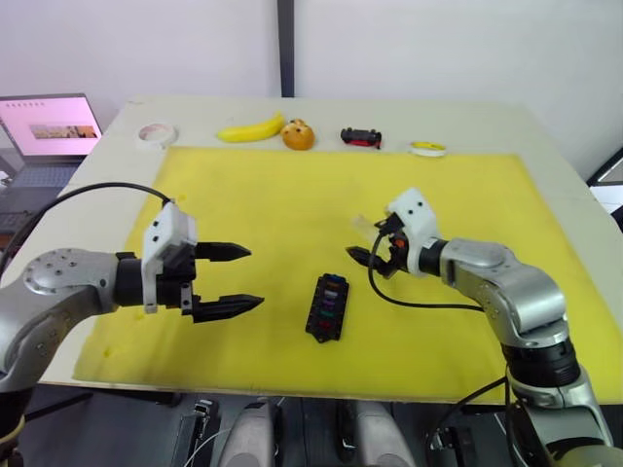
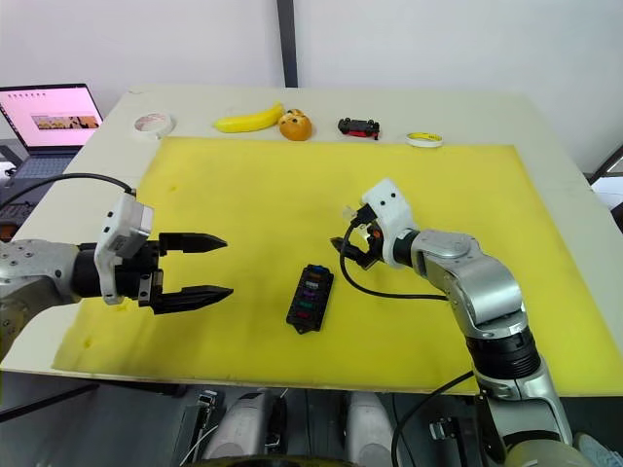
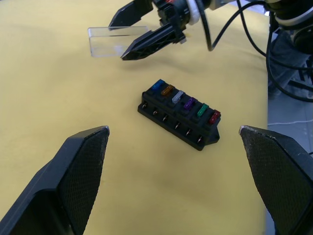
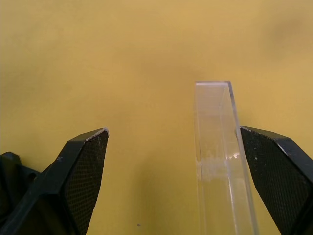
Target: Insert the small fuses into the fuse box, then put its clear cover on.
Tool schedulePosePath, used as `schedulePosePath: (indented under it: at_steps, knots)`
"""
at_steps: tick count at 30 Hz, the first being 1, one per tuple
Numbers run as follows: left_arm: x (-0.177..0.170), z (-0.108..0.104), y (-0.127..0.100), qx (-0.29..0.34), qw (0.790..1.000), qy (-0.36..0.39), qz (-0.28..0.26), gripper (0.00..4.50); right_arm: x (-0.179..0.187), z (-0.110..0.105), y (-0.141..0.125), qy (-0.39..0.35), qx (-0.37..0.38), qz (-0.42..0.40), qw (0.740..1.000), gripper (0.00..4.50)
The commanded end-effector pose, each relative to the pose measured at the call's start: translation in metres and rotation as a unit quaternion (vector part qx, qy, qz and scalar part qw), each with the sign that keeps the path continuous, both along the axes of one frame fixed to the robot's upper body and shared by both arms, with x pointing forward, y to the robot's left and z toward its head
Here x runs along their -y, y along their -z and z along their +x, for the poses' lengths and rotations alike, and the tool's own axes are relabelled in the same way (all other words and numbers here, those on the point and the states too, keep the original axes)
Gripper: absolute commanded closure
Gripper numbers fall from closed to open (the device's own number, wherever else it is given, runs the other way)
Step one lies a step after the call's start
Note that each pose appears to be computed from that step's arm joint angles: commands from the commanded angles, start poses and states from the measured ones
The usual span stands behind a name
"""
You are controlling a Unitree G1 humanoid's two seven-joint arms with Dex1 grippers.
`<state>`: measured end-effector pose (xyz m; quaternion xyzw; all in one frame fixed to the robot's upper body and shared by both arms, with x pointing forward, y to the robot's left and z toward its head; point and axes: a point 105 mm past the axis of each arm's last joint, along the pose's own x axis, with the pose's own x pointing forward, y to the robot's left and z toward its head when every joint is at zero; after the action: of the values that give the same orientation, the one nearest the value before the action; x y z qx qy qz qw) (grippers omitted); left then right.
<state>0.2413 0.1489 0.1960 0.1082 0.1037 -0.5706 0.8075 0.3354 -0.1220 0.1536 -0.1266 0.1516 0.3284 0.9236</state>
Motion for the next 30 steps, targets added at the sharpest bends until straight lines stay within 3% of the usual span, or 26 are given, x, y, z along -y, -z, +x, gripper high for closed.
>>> schedulePosePath:
  at_steps: [1, 9, 30]
  knots:
    - [-0.002, 0.006, -0.008, 0.032, 0.999, -0.004, -0.001, 0.0, -0.013, -0.018, -0.014, -0.049, -0.015, 0.012, 0.999, 0.03]
    - [-0.007, 0.008, -0.007, 0.037, 0.999, -0.007, 0.004, 0.0, -0.007, -0.016, -0.03, -0.039, 0.0, 0.01, 0.999, 0.03]
    - [-0.008, -0.001, -0.003, 0.032, 0.999, 0.006, 0.023, 0.0, 0.004, 0.012, 0.027, -0.011, -0.027, 0.01, 1.0, 0.03]
